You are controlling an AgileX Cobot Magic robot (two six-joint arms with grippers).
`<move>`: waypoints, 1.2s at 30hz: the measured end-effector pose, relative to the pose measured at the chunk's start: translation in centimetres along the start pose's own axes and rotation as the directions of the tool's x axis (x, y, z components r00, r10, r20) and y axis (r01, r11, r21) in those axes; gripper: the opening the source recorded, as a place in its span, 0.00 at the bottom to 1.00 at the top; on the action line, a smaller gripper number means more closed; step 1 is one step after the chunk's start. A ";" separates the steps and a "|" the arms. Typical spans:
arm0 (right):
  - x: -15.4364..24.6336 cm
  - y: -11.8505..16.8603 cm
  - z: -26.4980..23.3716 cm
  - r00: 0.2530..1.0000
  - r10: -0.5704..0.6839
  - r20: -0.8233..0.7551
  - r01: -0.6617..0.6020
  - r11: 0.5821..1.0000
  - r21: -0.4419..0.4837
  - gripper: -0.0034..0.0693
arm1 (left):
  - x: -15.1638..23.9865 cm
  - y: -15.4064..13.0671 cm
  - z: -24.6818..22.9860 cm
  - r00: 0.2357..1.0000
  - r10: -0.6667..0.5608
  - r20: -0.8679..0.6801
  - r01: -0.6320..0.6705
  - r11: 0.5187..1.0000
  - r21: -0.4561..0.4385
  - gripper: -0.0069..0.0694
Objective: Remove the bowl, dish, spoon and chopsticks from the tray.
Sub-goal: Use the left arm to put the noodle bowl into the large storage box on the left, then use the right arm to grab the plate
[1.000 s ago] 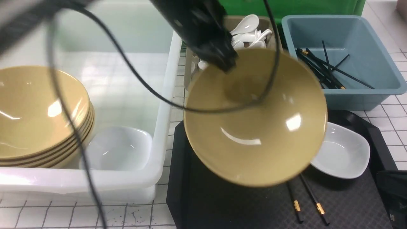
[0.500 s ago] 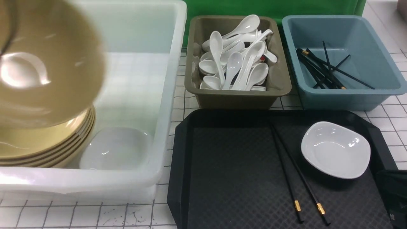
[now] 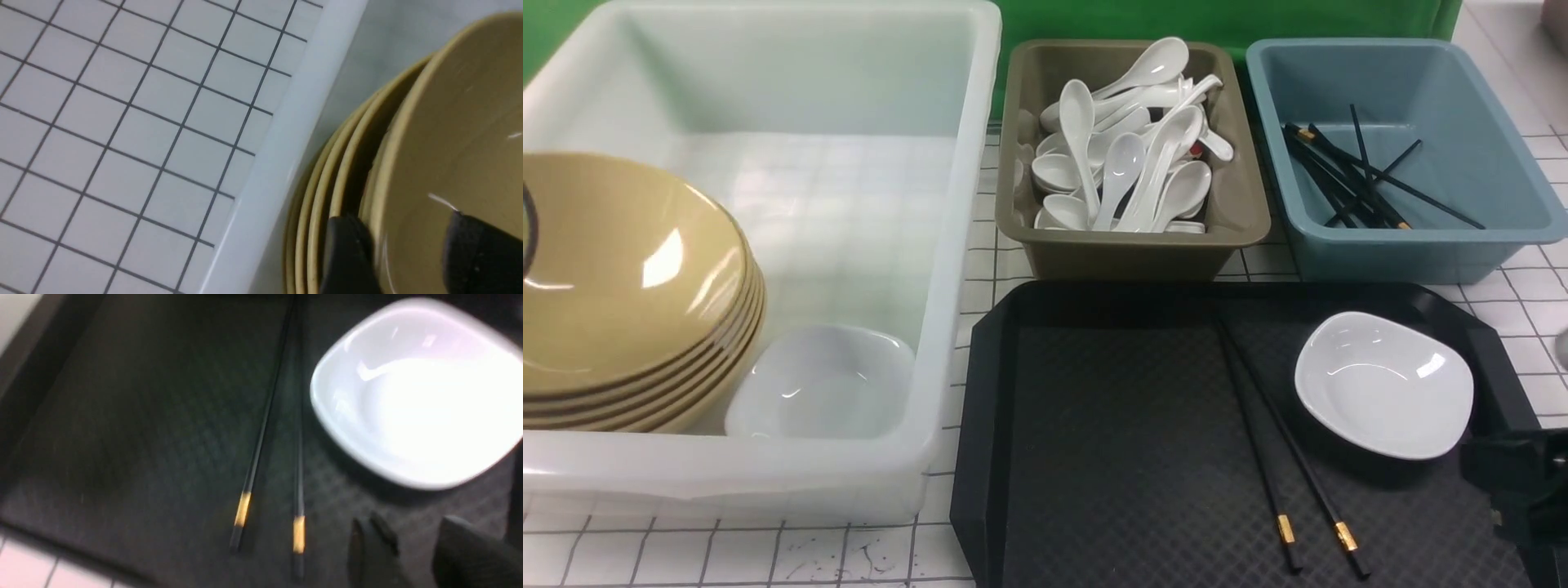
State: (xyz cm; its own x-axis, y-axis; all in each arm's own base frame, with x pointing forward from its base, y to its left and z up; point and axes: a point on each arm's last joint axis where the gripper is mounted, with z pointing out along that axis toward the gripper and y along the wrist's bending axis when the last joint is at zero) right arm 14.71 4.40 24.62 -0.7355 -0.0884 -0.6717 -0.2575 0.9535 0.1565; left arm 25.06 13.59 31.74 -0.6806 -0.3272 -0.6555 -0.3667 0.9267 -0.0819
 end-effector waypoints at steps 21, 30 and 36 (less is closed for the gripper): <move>-3.3 -5.0 11.4 0.882 0.449 -0.142 -0.405 0.877 0.257 0.73 | 0.1 -9.3 -16.8 0.906 0.226 0.357 -0.344 0.886 0.312 0.16; -3.8 -5.6 13.4 0.926 0.368 -0.082 -0.341 0.910 0.234 0.32 | 4.1 -8.4 -18.1 0.833 0.249 0.494 -0.382 0.905 0.188 0.08; -6.1 -4.5 8.9 0.978 0.206 0.040 -0.210 0.960 0.183 0.15 | 6.2 -7.3 -20.0 0.766 0.289 0.574 -0.396 0.916 0.068 0.07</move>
State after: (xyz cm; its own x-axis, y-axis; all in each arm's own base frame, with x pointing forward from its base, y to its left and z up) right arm 25.97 3.23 21.58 -0.7469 0.1219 -0.6537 0.0221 0.9871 0.1587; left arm 10.87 1.08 43.32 -0.2631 0.1232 -0.9569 -0.0233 0.9907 0.1339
